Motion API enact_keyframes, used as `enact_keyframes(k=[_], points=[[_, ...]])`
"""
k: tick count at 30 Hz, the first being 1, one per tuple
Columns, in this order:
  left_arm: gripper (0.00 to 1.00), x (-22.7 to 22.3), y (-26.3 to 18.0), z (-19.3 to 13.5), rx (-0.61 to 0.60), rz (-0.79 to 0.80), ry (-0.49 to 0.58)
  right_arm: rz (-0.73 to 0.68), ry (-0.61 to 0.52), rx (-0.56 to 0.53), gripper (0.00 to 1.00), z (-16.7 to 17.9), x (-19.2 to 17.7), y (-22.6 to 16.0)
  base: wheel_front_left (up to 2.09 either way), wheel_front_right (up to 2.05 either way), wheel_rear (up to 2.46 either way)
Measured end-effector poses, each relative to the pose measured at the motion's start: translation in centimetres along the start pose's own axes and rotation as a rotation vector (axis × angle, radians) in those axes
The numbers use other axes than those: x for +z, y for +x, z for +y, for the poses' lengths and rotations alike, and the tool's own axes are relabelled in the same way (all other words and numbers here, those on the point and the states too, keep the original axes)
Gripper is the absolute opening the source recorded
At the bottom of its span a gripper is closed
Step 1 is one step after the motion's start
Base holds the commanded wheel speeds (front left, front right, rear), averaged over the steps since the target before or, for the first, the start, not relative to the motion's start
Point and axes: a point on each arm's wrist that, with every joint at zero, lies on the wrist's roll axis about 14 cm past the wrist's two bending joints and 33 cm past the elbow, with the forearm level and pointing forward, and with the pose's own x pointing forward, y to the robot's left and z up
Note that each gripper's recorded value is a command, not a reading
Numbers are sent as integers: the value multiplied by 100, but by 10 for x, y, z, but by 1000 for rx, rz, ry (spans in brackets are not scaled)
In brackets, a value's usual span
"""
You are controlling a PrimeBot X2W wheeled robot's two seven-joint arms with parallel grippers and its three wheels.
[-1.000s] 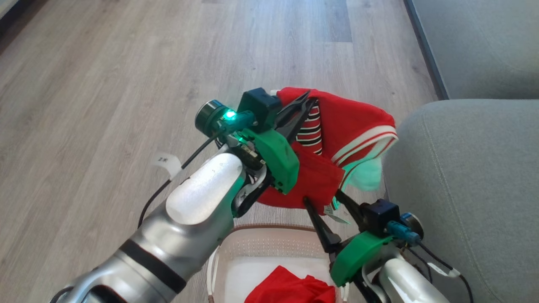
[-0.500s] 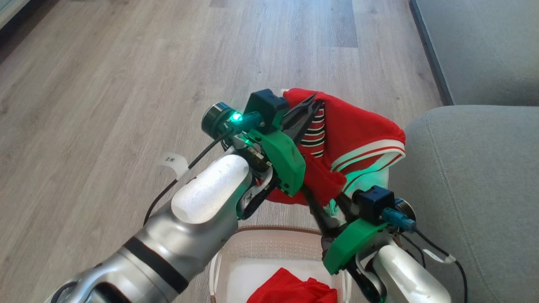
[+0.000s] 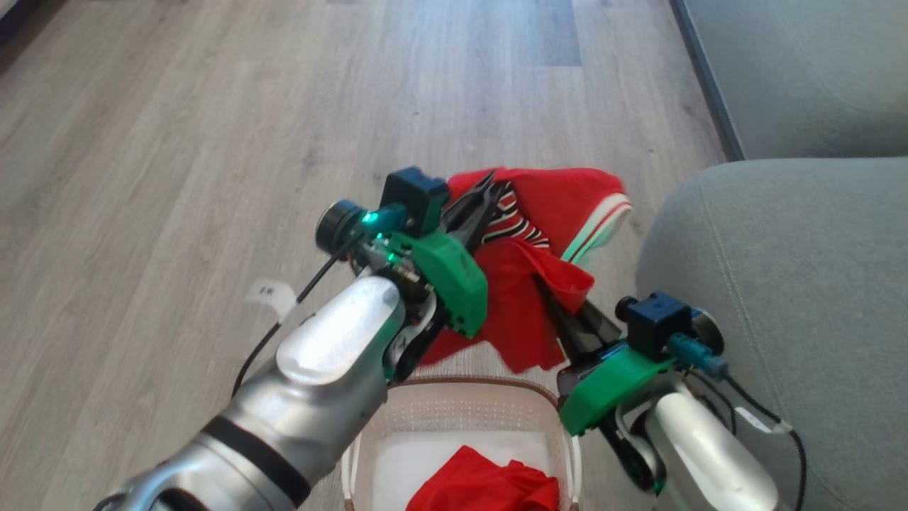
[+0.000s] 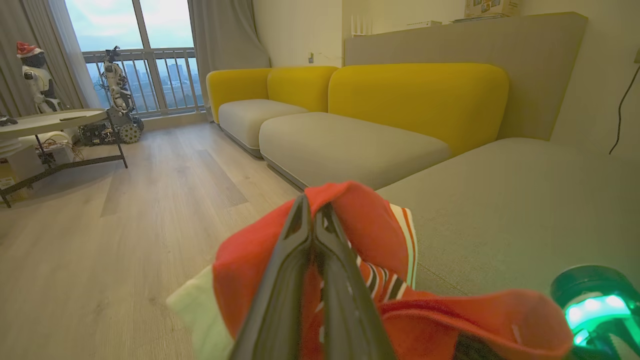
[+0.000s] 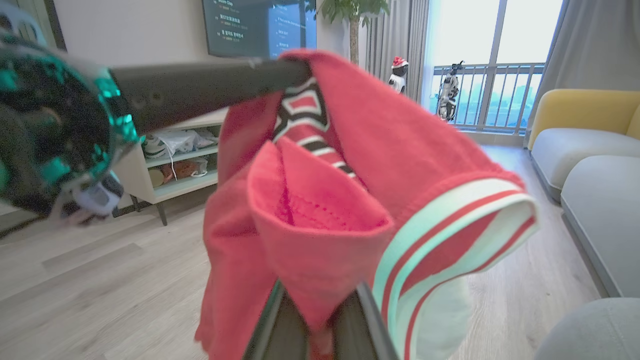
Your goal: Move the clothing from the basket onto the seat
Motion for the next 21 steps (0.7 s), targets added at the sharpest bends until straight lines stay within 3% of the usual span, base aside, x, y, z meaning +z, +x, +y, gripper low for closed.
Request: enact_keyframes(k=[1, 10, 21], points=[[100, -4, 0, 0, 2, 6, -7, -7, -6, -10, 0, -3, 3, -1, 0, 0, 0], [100, -28, 5, -13, -24, 31, -59, -56, -67, -139, 0, -50, 22, -13, 0, 0, 0], [100, -56, 18, -60, -146, 81, -114, -83, -183, -354, 0, -129, 49, -62, 0, 0, 0]])
